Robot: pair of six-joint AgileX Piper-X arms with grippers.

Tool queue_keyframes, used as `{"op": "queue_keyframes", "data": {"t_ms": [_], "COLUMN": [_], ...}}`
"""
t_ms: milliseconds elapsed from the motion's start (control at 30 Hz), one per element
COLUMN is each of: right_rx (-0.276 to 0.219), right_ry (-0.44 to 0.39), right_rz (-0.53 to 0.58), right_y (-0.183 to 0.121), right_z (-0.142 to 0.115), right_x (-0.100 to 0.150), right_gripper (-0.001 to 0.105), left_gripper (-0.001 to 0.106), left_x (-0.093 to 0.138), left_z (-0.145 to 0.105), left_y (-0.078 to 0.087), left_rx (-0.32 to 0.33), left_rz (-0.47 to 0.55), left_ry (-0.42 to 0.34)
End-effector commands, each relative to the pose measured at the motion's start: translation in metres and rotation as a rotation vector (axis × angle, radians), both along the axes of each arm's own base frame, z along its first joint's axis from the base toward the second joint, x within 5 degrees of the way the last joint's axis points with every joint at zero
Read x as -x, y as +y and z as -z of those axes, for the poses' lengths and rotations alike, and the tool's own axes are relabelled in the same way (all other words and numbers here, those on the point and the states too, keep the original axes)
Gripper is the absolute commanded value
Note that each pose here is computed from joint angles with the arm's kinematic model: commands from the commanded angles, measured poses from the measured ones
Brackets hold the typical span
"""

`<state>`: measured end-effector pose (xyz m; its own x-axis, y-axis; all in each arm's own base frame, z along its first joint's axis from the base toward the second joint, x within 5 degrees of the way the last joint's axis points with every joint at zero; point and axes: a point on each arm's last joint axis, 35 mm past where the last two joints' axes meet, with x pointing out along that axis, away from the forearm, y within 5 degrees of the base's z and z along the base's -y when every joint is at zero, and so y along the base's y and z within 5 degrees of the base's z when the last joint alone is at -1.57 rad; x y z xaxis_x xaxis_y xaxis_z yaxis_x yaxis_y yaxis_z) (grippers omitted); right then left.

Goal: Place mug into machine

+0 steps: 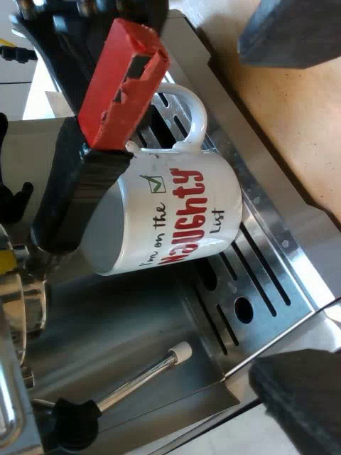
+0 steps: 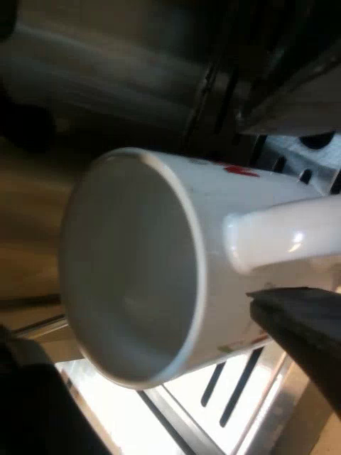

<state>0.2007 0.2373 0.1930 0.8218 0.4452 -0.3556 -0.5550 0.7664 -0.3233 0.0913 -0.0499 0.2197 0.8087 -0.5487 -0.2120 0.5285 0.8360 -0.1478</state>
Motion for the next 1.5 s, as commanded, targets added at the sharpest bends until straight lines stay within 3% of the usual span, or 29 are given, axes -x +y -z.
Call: {"op": "queue_keyframes", "data": {"t_ms": [33, 167, 267, 700, 1067, 1233, 1500], "right_rx": [-0.017, -0.058, -0.052, -0.082, -0.104, -0.094, -0.109], "right_ry": [-0.009, -0.015, -0.009, -0.052, -0.089, -0.121, -0.136], "right_rz": [-0.010, -0.079, -0.083, -0.064, -0.044, 0.056, 0.075], "right_y": [-0.009, -0.018, -0.022, -0.012, 0.020, 0.032, 0.047], "right_z": [0.004, 0.014, 0.021, 0.050, 0.053, 0.055, 0.056], "right_x": [0.009, 0.023, 0.027, 0.018, -0.007, -0.021, -0.037], "right_gripper": [0.051, 0.054, 0.060, 0.059, 0.055, 0.055, 0.055], "left_gripper": [0.081, 0.081, 0.081, 0.081, 0.081, 0.081, 0.081], "left_x": [-0.001, -0.001, -0.001, -0.001, -0.001, -0.001, -0.001], "left_z": [-0.002, -0.002, -0.002, -0.002, -0.002, -0.002, -0.003], "left_y": [0.000, 0.000, 0.000, 0.000, 0.000, 0.000, 0.000], "left_rx": [0.013, 0.013, 0.013, 0.013, 0.013, 0.013, 0.014], "left_rz": [-0.012, -0.012, -0.012, -0.012, -0.012, -0.012, -0.012], "left_ry": [-0.014, -0.014, -0.014, -0.014, -0.014, -0.014, -0.015]}}
